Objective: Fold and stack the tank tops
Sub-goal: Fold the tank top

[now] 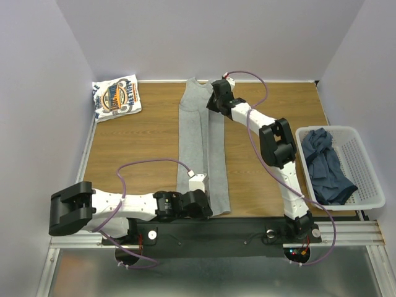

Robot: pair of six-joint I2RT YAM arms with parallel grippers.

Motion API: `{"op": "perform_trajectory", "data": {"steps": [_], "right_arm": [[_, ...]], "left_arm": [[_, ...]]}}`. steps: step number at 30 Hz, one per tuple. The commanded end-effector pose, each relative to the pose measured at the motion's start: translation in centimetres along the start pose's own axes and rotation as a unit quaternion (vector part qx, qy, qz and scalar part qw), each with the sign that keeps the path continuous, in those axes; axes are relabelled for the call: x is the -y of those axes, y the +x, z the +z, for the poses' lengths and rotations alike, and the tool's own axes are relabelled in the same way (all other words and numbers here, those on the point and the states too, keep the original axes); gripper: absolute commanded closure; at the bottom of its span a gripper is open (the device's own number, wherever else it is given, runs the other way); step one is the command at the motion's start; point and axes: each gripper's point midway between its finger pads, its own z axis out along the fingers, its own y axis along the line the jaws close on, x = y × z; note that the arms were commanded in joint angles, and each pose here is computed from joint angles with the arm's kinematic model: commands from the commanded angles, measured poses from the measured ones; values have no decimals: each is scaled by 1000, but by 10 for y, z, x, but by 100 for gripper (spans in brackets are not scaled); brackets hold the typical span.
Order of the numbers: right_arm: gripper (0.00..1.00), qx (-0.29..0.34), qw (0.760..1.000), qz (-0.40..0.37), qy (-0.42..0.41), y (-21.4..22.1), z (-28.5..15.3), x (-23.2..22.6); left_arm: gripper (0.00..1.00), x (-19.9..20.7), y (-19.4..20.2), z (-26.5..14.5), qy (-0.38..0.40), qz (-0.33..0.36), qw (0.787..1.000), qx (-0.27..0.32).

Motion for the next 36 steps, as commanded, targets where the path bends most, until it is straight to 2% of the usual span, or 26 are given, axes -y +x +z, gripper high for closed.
{"op": "perform_trajectory", "data": {"steps": [1, 23, 25, 26, 28, 29, 30, 31, 36], "right_arm": [[100, 35, 999, 3, -20, -20, -5, -24], [99, 20, 1000, -7, -23, 1, 9, -33], [98, 20, 999, -7, -25, 0, 9, -34], [93, 17, 999, -8, -28, 3, 9, -36], [87, 17, 999, -8, -33, 1, 8, -40], [81, 19, 999, -9, -36, -1, 7, -42], [78, 19, 999, -10, -37, -1, 7, -43], [76, 20, 999, -10, -42, -3, 5, -46], [49, 30, 998, -20, -59, -17, -5, -58]], "left_arm": [[100, -2, 1, -6, 3, -7, 1000, -1], [100, -9, 6, -9, 0, -15, 1000, -2], [100, -10, 5, -10, -1, -16, 1000, -1], [99, -9, 4, -10, 1, -17, 1000, 2], [90, -8, 0, -11, 1, -21, 1000, 11], [81, -12, -1, -14, -6, -23, 1000, 12], [75, -11, -4, -16, -4, -26, 999, 18], [65, -11, -8, -19, -6, -27, 999, 28], [51, -12, -28, -35, -16, -44, 997, 69]]}}
